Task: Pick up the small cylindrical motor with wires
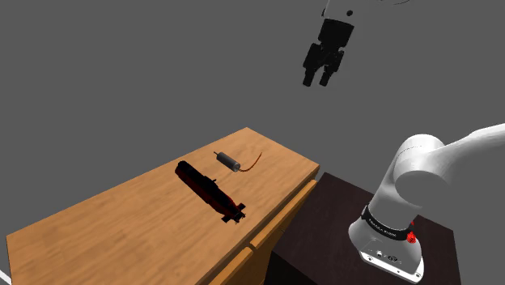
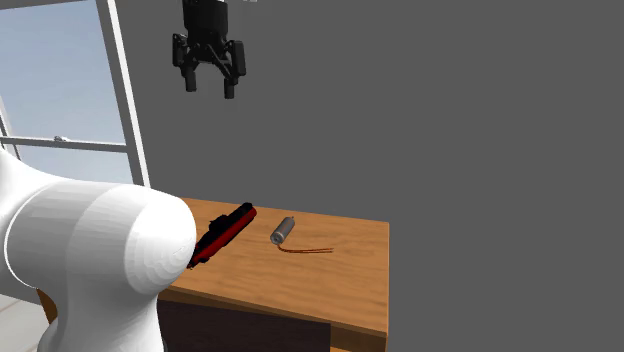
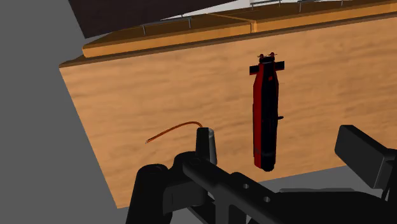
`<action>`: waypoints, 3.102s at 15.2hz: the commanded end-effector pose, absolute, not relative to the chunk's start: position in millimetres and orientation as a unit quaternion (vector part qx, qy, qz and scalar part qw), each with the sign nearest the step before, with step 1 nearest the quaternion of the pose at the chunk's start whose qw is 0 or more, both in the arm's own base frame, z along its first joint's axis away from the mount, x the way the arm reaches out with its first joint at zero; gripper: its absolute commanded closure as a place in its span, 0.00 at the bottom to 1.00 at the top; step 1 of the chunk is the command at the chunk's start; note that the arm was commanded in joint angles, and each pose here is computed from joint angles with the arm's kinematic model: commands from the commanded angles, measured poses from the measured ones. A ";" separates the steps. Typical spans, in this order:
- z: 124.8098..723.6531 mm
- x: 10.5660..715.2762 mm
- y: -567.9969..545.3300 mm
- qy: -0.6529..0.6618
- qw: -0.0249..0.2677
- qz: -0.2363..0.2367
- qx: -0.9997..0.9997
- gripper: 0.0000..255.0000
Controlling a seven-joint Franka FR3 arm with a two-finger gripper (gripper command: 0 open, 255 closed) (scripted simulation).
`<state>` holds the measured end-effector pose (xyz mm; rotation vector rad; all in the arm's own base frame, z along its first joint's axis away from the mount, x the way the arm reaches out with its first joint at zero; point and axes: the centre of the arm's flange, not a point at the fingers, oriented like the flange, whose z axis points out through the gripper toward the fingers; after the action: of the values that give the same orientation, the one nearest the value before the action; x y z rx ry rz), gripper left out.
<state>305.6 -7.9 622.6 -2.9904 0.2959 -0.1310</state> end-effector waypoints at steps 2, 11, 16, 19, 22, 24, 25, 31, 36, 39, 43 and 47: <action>612.7 314.6 -8.9 0.098 0.067 -0.042 -0.992 0.00; 522.0 394.0 -17.2 0.097 0.067 -0.031 -0.993 0.00; 470.9 437.4 -21.6 0.096 0.067 -0.025 -0.993 0.00; 440.0 463.1 -24.1 0.096 0.067 -0.022 -0.993 0.00; 408.9 488.5 -26.6 0.096 0.067 -0.018 -0.993 0.00; 388.1 505.4 -28.3 0.095 0.067 -0.015 -0.993 0.00; 377.6 513.8 -29.1 0.095 0.067 -0.014 -0.993 0.00; 314.5 563.6 -33.8 0.094 0.067 -0.007 -0.993 0.00; 261.4 604.5 -37.6 0.094 0.067 -0.001 -0.993 0.00; 229.2 628.7 -39.9 0.093 0.067 0.003 -0.993 0.00; 186.1 660.6 -42.7 0.093 0.067 0.008 -0.993 0.00; 156.2 678.5 -44.3 0.093 0.067 0.011 -0.993 0.00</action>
<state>675.6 -42.6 162.6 -2.9946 0.2792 0.0314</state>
